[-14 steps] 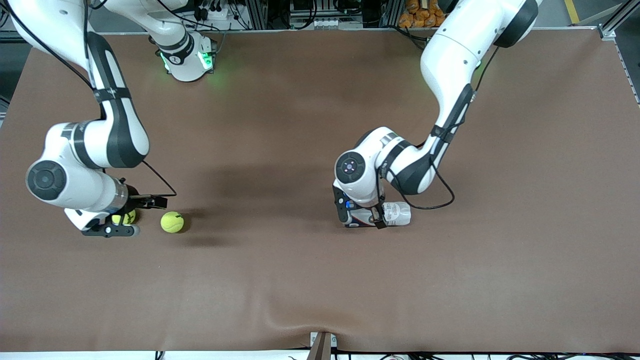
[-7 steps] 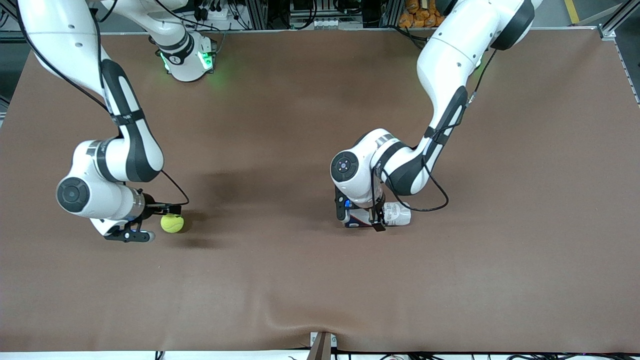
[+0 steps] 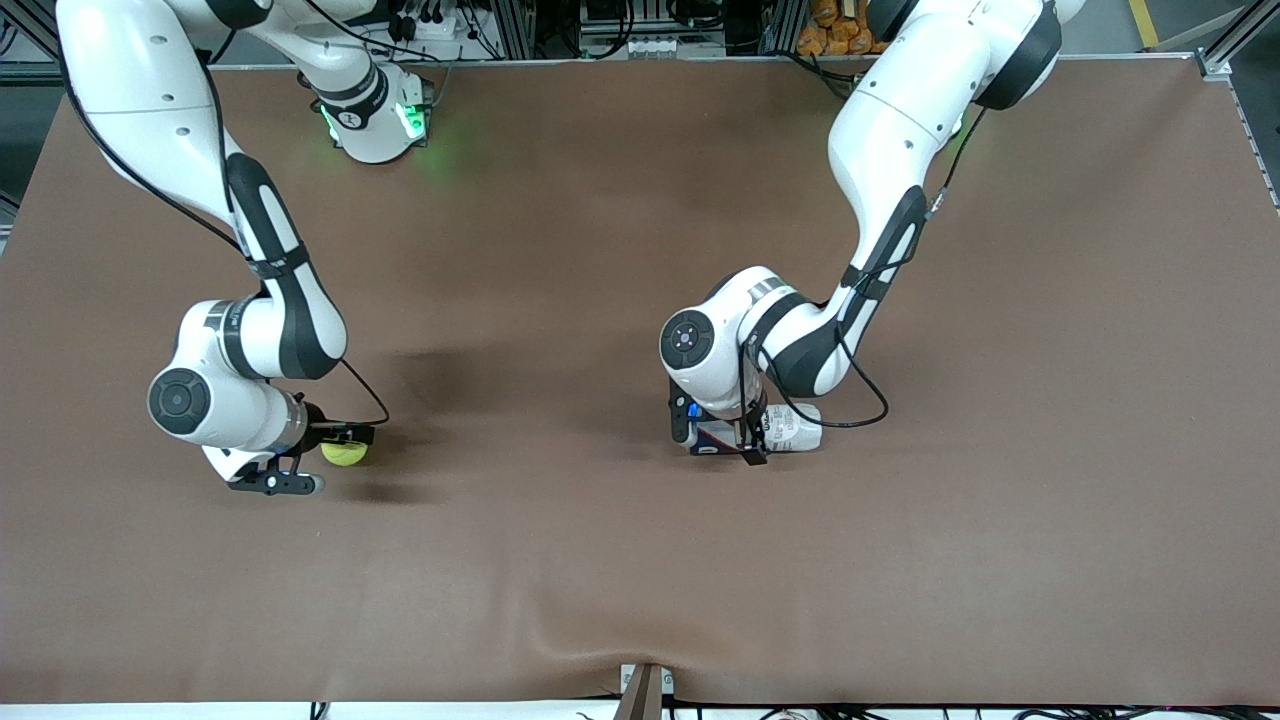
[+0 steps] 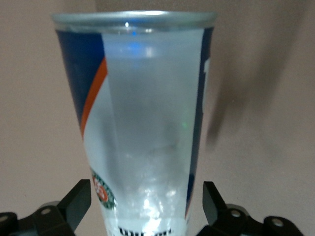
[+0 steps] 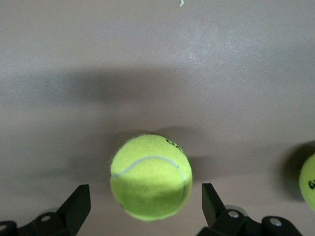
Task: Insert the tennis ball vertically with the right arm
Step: 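Grasp the tube with the left gripper while the right gripper grasps a ball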
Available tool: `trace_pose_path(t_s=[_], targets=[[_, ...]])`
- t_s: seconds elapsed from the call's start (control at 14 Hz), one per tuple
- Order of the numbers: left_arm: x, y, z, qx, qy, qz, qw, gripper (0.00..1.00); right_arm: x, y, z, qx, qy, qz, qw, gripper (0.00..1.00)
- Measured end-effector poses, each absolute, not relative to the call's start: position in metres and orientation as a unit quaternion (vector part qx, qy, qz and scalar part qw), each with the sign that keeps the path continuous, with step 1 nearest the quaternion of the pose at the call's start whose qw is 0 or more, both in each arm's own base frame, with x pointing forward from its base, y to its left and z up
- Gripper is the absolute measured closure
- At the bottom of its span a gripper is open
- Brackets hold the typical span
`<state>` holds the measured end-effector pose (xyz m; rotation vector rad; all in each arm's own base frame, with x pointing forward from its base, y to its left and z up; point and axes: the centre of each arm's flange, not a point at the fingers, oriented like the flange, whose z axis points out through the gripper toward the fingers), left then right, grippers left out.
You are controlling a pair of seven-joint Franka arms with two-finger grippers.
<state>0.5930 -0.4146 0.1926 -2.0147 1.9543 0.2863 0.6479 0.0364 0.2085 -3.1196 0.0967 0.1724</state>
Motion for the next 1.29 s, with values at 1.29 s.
trace_pose_path(t_s=[1.29], targets=[[0.599,-0.409,0.172,-0.689,0.699,0.094,0.168,0.03,0.650,0.030,0.195,-0.998,0.030,0.053,0.007,0.33]])
